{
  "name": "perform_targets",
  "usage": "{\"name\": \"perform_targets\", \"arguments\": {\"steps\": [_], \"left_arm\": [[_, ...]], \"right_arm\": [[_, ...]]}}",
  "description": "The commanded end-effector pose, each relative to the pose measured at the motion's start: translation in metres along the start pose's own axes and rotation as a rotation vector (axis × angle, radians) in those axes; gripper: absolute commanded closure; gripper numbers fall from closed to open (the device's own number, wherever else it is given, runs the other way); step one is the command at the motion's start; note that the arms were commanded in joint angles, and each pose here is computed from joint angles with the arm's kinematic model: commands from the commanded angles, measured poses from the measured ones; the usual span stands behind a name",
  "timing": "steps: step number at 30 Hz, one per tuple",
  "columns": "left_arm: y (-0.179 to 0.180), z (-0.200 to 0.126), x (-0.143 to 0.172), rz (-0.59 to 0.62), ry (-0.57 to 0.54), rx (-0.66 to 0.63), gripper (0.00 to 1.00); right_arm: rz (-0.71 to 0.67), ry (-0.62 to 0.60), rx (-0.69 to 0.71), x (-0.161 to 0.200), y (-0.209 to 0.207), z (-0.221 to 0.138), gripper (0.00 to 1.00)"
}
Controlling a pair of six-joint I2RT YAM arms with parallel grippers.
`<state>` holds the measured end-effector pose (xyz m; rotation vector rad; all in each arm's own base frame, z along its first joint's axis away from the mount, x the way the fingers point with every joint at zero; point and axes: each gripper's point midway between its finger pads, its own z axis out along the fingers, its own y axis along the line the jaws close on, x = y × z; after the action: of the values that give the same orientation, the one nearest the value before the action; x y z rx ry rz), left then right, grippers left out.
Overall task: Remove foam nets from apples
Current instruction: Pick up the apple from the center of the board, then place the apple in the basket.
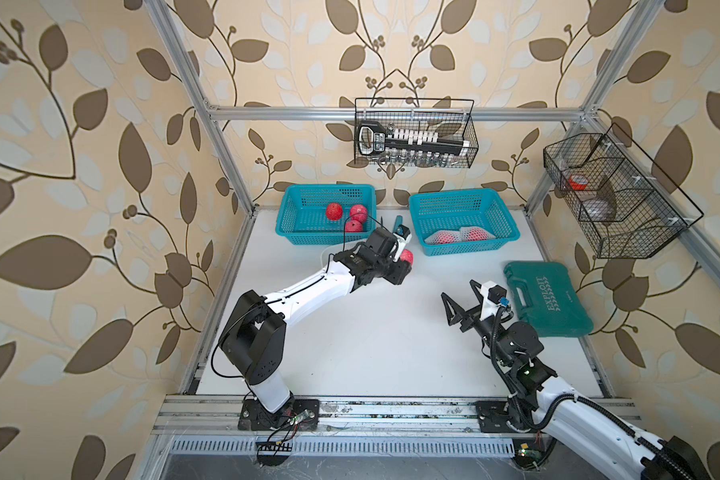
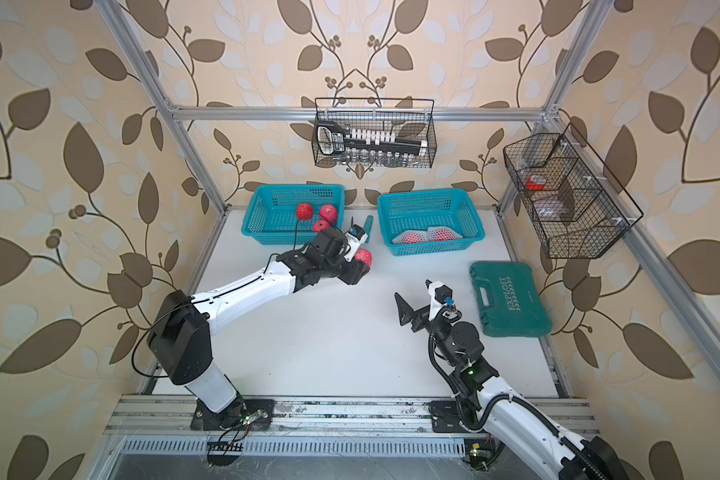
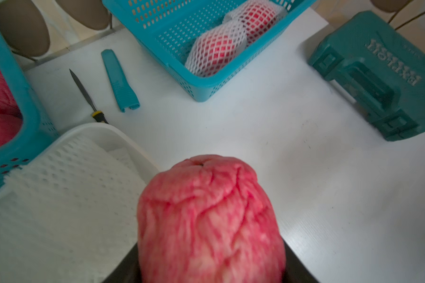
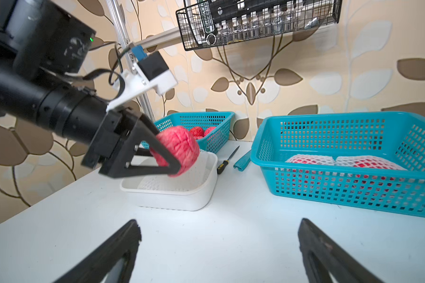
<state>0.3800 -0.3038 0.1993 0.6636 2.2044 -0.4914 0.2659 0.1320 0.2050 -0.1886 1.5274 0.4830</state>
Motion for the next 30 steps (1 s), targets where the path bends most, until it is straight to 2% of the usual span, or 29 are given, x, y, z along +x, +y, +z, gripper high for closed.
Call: {"name": "perform_targets", "arguments": {"steps": [1,9,16,24,28,30], "left_arm": [[0.025,-0.03,-0.047,-0.023,-0.131,0.013,0.43],[0.117,-0.036,-0.078,-0.114,-0.202,-0.127,0.42],[0.201,-0.031,-0.088,-0.163,-0.171,-0.264,0.42],[0.276,-0.023,-0.083,-0.224,-0.113,-0.335,0.42],[0.311,-0.009,-0.069,-0.263,-0.078,-0.347,0.42],[0.325,-0.012,-0.074,-0.257,-0.078,-0.376,0.42]], "right_arm": [[0.008,0.011,0.003,0.002,0.0,0.003,0.0],[0.002,0.065,-0.037,0.01,0.008,0.014,0.01],[-0.004,0.08,-0.025,0.011,0.006,0.016,0.01],[-0.006,0.076,-0.018,0.01,0.005,0.014,0.0],[0.0,0.076,-0.024,0.011,0.006,0.015,0.0],[-0.002,0.08,-0.027,0.011,0.007,0.016,0.0]]}}
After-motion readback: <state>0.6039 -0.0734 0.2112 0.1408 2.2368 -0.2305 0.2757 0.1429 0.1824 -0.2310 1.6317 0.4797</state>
